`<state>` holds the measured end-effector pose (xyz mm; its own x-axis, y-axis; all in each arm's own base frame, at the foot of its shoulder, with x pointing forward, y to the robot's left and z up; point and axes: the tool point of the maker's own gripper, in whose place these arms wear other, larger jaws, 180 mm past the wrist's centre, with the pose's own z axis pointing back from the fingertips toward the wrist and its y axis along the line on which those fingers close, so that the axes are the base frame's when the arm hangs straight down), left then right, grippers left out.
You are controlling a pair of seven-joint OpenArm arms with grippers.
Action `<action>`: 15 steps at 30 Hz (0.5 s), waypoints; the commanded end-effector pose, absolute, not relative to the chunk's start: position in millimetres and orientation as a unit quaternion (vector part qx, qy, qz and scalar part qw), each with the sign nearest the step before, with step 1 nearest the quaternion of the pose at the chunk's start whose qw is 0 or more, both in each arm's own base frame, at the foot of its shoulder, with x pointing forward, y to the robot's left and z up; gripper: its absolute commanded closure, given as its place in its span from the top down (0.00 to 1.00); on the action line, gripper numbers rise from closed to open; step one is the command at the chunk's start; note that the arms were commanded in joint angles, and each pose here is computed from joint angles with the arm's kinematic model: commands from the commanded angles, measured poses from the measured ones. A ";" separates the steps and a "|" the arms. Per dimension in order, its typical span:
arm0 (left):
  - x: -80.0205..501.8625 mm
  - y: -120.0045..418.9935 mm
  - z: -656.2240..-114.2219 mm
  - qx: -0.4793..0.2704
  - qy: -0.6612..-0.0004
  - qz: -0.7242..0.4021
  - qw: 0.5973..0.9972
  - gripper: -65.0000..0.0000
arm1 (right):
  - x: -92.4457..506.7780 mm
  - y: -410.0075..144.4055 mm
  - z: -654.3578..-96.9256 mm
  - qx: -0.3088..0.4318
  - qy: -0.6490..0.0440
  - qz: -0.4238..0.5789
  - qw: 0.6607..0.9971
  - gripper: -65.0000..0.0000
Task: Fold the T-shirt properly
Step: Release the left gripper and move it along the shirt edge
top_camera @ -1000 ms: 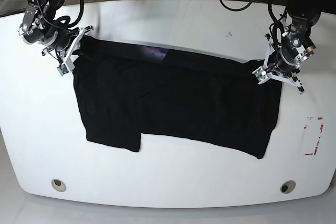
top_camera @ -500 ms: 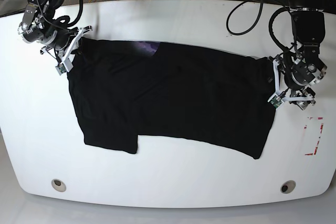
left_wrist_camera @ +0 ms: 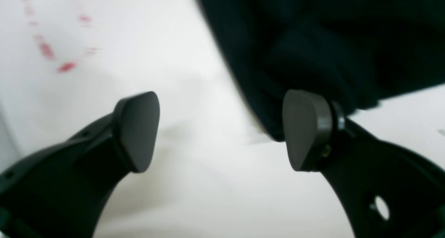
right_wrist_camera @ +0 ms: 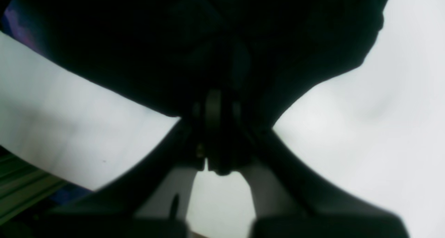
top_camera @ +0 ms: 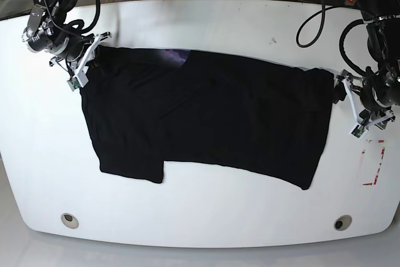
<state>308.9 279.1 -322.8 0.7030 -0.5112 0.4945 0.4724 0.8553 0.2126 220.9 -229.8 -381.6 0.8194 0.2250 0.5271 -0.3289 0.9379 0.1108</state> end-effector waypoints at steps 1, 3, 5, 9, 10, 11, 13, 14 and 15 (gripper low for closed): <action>311.2 278.1 -320.3 0.041 -0.294 -0.266 0.917 0.80 | 228.9 -234.4 -371.4 0.091 -0.280 0.151 0.944 0.00; 308.8 269.2 -326.4 0.027 -0.305 -0.263 0.915 0.80 | 228.9 -234.4 -371.4 0.091 -0.280 0.151 0.944 0.00; 305.0 266.7 -330.9 0.020 -0.316 -0.259 0.913 0.80 | 228.9 -234.0 -371.5 0.091 -0.280 0.151 0.944 0.00; 299.1 256.4 -351.5 -0.012 -0.309 -0.238 0.921 0.80 | 228.9 -234.0 -371.5 0.091 -0.280 0.151 0.944 0.00; 300.6 255.2 -353.4 -0.016 -0.309 -0.233 0.922 0.80 | 228.9 -234.0 -371.5 0.091 -0.280 0.151 0.944 0.00; 304.7 253.4 -354.5 -0.022 -0.311 -0.228 0.922 0.80 | 228.9 -234.0 -371.5 0.091 -0.280 0.151 0.944 0.00; 310.5 254.9 -355.2 -0.026 -0.312 -0.221 0.924 0.80 | 228.9 -234.0 -371.5 0.091 -0.280 0.151 0.944 0.00; 312.5 255.5 -356.7 -0.029 -0.311 -0.217 0.925 0.80 | 228.9 -233.5 -371.7 0.092 -0.280 0.152 0.944 0.00; 314.0 256.8 -359.6 -0.033 -0.308 -0.212 0.927 0.80 | 228.9 -232.6 -372.0 0.093 -0.280 0.152 0.943 0.00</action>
